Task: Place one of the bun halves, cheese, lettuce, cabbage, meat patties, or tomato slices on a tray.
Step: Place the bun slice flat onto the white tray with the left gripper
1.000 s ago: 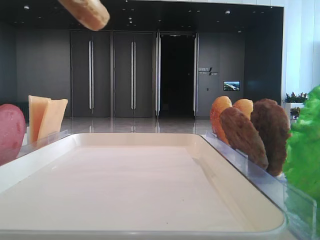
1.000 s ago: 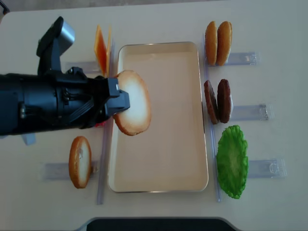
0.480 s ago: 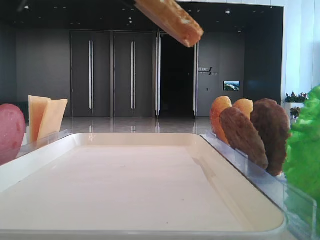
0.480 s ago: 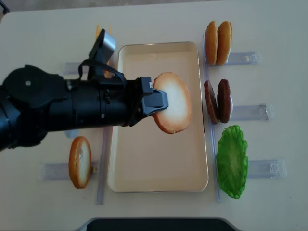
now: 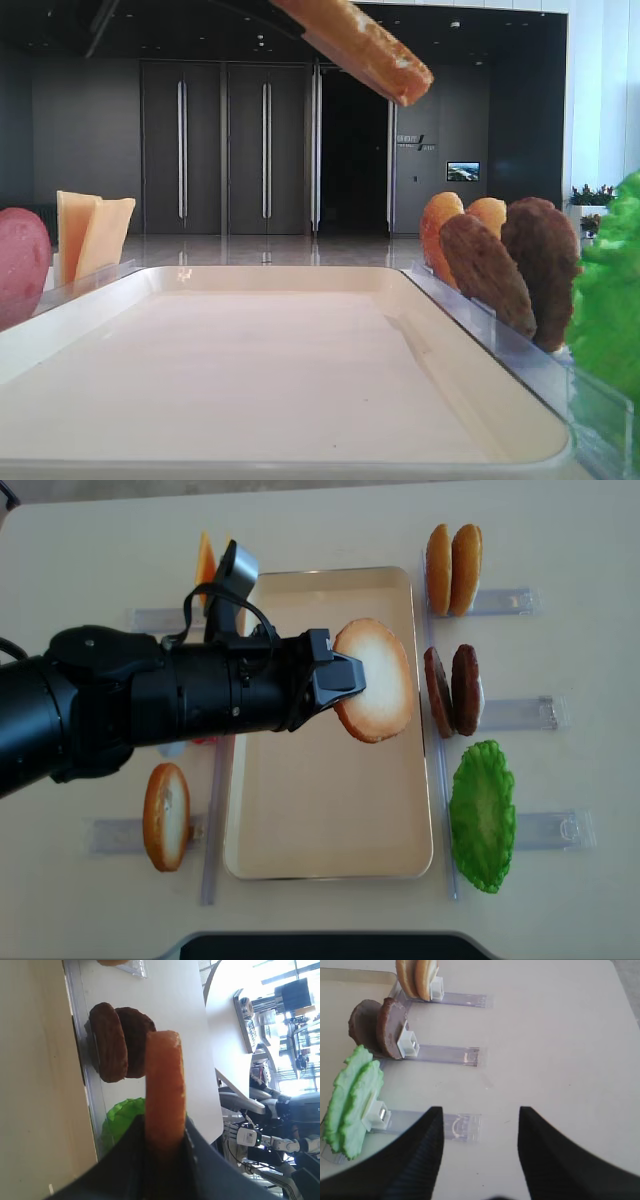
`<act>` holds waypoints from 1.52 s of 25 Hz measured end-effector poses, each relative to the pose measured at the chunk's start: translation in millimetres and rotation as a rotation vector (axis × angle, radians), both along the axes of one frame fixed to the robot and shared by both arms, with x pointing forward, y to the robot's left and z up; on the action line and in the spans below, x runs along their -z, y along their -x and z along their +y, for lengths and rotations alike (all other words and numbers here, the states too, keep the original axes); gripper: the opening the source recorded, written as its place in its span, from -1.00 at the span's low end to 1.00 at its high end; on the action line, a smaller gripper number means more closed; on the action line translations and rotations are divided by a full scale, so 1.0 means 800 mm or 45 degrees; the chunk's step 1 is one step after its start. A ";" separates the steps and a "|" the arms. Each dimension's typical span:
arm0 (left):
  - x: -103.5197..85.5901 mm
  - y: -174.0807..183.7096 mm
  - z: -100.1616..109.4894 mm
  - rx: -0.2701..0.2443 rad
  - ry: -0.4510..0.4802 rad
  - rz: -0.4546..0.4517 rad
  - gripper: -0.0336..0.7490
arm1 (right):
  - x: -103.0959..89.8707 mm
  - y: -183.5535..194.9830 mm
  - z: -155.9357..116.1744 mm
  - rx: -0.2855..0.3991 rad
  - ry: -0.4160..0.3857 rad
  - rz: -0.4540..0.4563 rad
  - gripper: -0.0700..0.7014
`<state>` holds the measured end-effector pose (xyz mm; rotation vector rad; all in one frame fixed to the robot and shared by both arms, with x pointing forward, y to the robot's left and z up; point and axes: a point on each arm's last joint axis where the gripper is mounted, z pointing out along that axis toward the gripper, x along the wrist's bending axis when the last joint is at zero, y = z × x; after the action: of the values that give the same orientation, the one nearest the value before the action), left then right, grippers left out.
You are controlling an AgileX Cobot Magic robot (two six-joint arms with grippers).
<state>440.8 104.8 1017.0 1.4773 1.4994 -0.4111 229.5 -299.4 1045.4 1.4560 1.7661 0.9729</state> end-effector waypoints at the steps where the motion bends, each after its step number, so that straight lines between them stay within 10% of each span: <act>1: 0.000 0.000 0.000 0.004 -0.003 -0.007 -0.61 | 0.000 0.000 0.000 0.000 0.000 0.000 0.11; 38: 0.111 -0.015 0.002 0.069 -0.306 0.133 -0.61 | 0.000 0.000 0.000 0.000 0.000 0.000 0.11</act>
<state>452.8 106.3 928.5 1.7094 1.6391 -0.3540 229.5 -299.4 1045.4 1.4560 1.7661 0.9729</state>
